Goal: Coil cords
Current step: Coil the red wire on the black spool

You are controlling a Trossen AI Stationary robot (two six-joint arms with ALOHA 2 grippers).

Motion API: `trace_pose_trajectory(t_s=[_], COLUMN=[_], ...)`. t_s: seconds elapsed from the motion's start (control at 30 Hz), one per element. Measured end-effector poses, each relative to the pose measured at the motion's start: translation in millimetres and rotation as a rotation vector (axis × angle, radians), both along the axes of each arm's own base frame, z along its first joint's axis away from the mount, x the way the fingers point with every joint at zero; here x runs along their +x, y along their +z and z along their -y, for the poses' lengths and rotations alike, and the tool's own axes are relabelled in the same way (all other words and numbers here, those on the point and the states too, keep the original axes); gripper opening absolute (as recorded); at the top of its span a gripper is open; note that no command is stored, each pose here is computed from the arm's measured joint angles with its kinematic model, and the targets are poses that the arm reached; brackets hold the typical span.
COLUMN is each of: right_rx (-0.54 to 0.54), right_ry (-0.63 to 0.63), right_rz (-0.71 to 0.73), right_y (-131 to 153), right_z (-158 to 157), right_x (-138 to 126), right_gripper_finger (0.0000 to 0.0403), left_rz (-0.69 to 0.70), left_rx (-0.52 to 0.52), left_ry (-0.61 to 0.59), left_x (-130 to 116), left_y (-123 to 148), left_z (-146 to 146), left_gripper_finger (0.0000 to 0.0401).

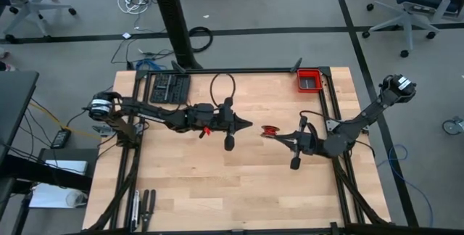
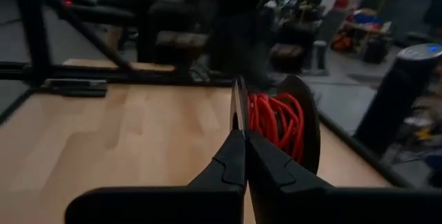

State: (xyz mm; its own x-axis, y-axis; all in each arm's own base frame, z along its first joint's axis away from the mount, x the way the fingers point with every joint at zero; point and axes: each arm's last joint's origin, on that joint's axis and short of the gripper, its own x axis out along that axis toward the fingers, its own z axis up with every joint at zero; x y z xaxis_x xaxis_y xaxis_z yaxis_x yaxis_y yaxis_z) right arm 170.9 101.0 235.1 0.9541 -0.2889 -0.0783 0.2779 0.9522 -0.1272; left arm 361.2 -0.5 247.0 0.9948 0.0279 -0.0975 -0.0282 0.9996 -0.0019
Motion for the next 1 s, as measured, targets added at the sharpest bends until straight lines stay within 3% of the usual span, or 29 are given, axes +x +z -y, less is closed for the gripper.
trace_pose_trajectory(t_s=[0.6, 1.0], right_rx=[0.184, 0.310], right_ry=[0.033, 0.099], right_rz=[-0.111, -0.169], right_y=[-26, -74], right_z=[6, 7], right_x=[11, 7], right_gripper_finger=[0.0001, 0.0000], left_rz=[-0.040, -0.093], left_rx=[-0.008, -0.008], left_ry=[-0.055, -0.054], left_x=[-1, -2], left_y=[-2, -8], left_z=[3, 3], left_gripper_finger=[0.0000, 0.0000])
